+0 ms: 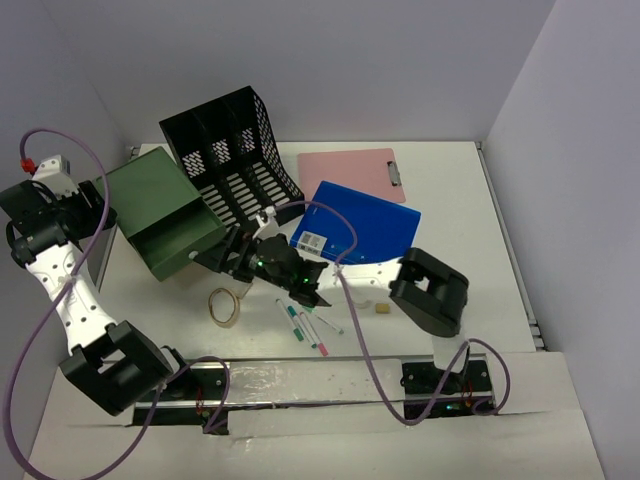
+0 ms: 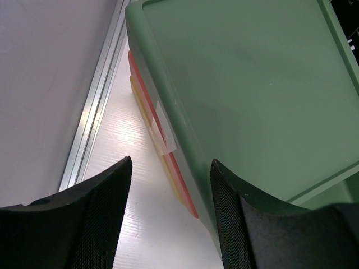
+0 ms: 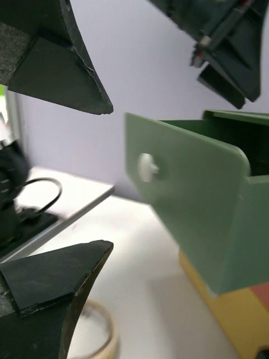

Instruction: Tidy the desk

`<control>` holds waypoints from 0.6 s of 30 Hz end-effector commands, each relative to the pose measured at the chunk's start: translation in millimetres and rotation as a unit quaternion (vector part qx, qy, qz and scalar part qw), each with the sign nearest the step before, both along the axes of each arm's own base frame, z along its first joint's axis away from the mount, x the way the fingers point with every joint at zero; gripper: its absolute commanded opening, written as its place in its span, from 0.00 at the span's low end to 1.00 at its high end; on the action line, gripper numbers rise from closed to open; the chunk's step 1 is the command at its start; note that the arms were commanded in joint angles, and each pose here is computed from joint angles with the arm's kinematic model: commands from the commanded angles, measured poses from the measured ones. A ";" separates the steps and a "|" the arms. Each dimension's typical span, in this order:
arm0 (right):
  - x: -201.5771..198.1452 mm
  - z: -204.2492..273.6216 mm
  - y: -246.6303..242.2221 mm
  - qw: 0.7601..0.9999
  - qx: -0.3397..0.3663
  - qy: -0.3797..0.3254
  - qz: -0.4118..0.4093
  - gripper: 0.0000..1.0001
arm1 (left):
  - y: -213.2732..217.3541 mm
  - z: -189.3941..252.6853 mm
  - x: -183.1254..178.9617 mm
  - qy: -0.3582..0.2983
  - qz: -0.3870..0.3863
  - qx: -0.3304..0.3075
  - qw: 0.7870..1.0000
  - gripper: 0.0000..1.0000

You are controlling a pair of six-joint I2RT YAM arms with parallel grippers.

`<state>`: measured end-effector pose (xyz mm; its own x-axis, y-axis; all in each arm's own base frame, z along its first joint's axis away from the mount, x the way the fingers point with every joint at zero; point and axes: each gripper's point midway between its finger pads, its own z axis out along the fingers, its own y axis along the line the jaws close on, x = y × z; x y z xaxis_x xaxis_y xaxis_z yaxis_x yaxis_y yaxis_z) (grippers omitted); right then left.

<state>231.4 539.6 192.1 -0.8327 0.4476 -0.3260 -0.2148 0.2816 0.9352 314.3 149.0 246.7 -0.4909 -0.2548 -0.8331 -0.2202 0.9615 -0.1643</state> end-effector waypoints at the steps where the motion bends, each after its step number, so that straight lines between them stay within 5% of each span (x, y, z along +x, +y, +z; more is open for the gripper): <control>1: -20.7 83.3 -48.8 0.989 -0.004 -0.144 0.018 1.00 | -3.3 29.9 -1.2 -0.029 -0.014 0.030 0.999 0.67; 5: -24.2 95.9 -108.8 0.966 -0.099 -0.238 -0.012 1.00 | -6.0 34.2 -3.2 -0.034 -0.022 0.038 0.998 0.71; 8: -11.2 81.0 -176.0 0.917 -0.250 -0.309 -0.048 1.00 | -10.9 35.4 -4.2 -0.040 -0.032 0.036 0.998 0.73; 12: 6.0 51.6 -230.3 0.869 -0.379 -0.314 -0.043 1.00 | -16.3 36.6 -6.4 -0.042 -0.042 0.034 0.998 0.74; 15: 29.4 -4.5 -308.7 0.844 -0.502 -0.189 0.015 0.99 | -23.8 41.0 -11.3 -0.042 -0.054 0.031 0.997 0.74; 18: 35.0 -23.2 -366.1 0.852 -0.520 -0.066 0.007 0.95 | -32.0 43.3 -17.0 -0.043 -0.068 0.032 0.996 0.74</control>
